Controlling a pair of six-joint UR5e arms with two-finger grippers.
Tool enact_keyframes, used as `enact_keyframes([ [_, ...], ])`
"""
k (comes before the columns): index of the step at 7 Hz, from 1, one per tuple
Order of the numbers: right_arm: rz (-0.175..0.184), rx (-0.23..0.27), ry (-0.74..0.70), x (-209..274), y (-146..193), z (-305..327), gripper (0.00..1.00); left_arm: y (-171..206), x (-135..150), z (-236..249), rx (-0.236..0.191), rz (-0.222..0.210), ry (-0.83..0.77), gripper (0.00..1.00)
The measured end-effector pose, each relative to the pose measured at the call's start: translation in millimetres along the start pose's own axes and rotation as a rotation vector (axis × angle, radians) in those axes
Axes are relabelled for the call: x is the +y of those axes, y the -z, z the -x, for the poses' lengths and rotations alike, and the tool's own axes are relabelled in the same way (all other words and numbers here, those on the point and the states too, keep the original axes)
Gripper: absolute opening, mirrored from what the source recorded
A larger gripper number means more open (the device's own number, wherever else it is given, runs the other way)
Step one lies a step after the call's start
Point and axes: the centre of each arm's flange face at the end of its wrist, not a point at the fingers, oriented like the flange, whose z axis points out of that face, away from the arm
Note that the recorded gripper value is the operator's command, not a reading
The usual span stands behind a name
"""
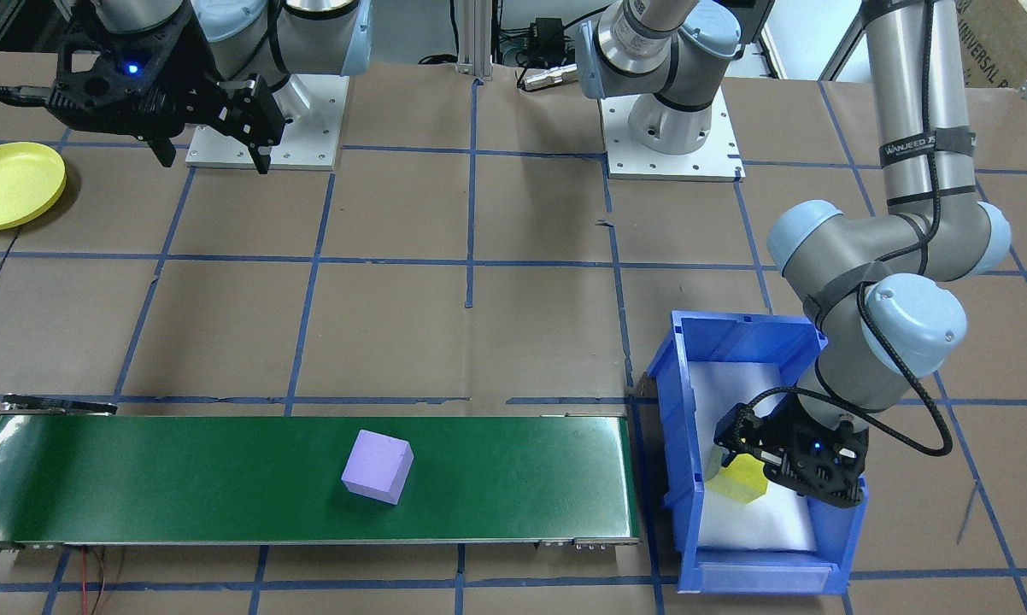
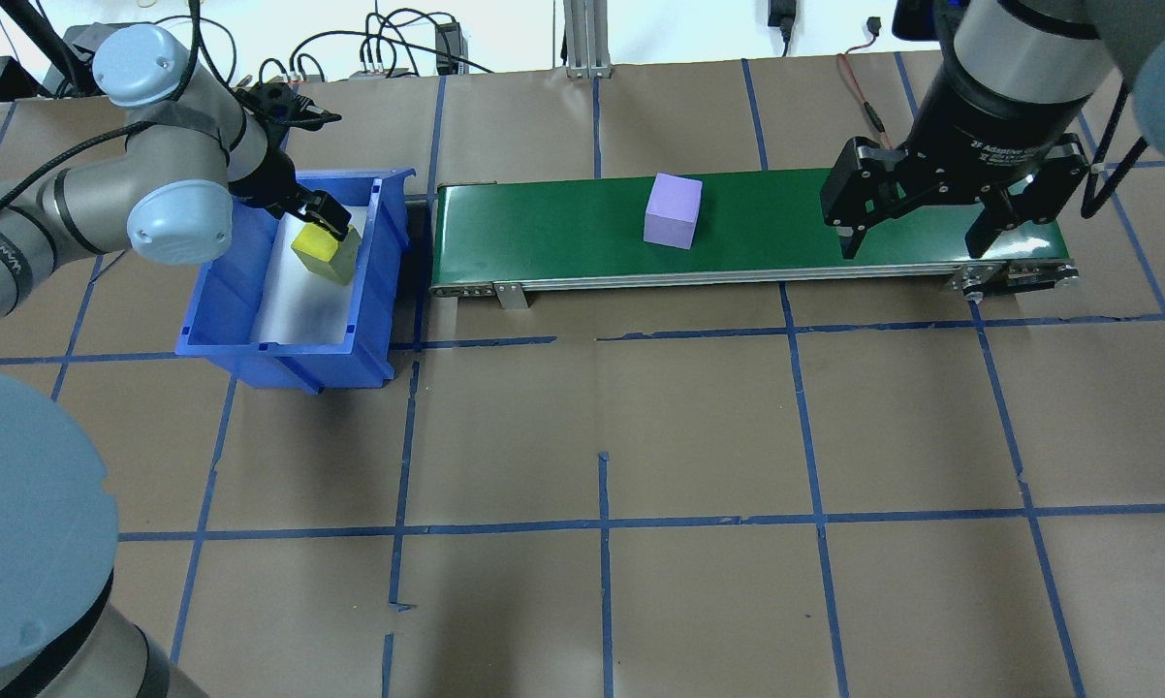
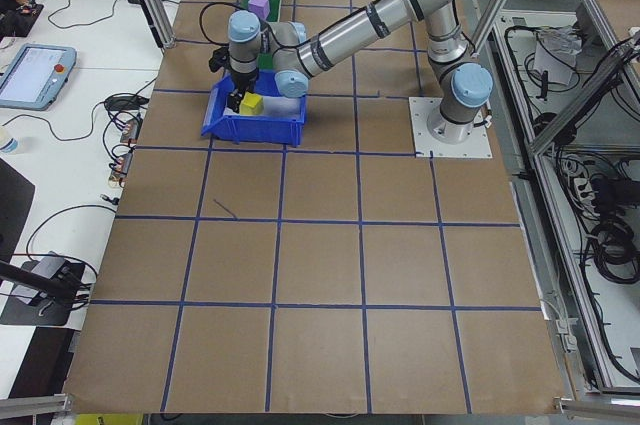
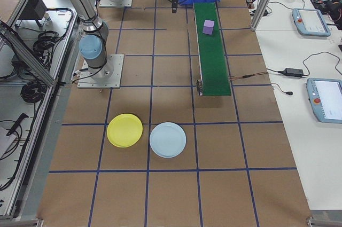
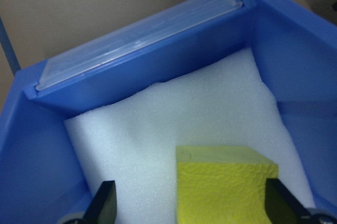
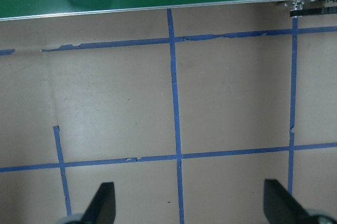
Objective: Move block left to right into plate
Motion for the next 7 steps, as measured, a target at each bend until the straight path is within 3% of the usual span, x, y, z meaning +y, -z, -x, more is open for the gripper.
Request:
enact_keyframes([
  [3, 0.002, -0.001, 0.0, 0, -1, 0, 1.0, 11, 1, -2, 0.001, 0.003, 0.0, 1.0],
  [7, 0.002, -0.003, -0.002, 0, -1, 0, 1.0, -4, 9, -11, 0.084, 0.051, -0.011, 0.97],
])
